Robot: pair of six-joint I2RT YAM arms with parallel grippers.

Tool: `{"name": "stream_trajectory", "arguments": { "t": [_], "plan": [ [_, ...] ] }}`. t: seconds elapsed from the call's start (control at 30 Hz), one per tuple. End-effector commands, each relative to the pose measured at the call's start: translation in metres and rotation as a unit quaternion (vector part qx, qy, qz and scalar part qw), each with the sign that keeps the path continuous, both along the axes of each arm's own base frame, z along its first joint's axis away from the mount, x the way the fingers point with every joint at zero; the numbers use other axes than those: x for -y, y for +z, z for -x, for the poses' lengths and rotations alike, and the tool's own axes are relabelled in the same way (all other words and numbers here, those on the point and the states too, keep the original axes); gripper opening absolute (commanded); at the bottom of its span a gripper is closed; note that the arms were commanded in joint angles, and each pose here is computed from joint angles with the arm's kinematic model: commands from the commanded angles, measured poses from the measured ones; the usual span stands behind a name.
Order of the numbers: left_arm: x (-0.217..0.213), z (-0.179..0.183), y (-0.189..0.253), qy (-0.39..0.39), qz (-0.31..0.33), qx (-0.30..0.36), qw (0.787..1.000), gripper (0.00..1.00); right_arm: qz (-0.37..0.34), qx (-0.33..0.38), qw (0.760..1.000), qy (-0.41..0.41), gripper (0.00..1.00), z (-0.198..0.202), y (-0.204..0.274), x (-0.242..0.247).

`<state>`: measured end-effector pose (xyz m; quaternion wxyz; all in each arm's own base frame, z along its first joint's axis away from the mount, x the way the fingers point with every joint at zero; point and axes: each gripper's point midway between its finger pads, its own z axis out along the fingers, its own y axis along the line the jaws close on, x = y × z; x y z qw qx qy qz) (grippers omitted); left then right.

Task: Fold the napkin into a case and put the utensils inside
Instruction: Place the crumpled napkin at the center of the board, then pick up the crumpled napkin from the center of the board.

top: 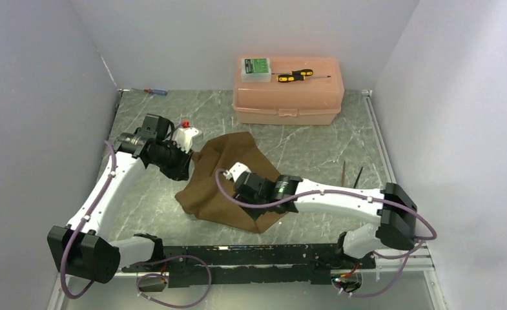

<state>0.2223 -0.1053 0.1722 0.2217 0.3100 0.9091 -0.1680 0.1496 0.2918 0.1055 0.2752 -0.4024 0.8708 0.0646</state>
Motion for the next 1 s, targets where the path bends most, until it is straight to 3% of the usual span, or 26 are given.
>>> {"name": "stream_trajectory", "arguments": {
  "t": [0.0, 0.13, 0.3, 0.5, 0.73, 0.97],
  "plan": [
    [-0.001, -0.012, 0.031, 0.012, 0.005, 0.047, 0.999, 0.28, -0.117, 0.015, 0.993, -0.026, 0.61, -0.034, 0.067, -0.006],
    [-0.003, -0.014, 0.032, 0.02, 0.004, 0.051, 0.999, 0.48, -0.153, 0.068, 0.979, -0.118, 0.66, -0.102, 0.091, 0.019],
    [-0.017, -0.048, 0.007, 0.095, -0.026, 0.067, 0.993, 0.5, -0.088, 0.143, 0.958, -0.234, 0.64, -0.188, 0.06, 0.042],
    [-0.038, -0.099, -0.022, 0.175, 0.003, 0.021, 0.984, 0.57, -0.113, 0.181, 0.942, -0.258, 0.69, -0.254, 0.033, 0.018],
    [-0.024, -0.114, -0.061, 0.163, 0.049, -0.039, 0.985, 0.71, -0.099, 0.16, 0.95, -0.248, 0.71, -0.275, -0.021, -0.003],
    [-0.019, -0.108, -0.096, 0.139, 0.041, -0.053, 0.988, 0.72, -0.078, 0.105, 0.952, -0.278, 0.66, -0.246, -0.079, 0.02]
  ]
}}
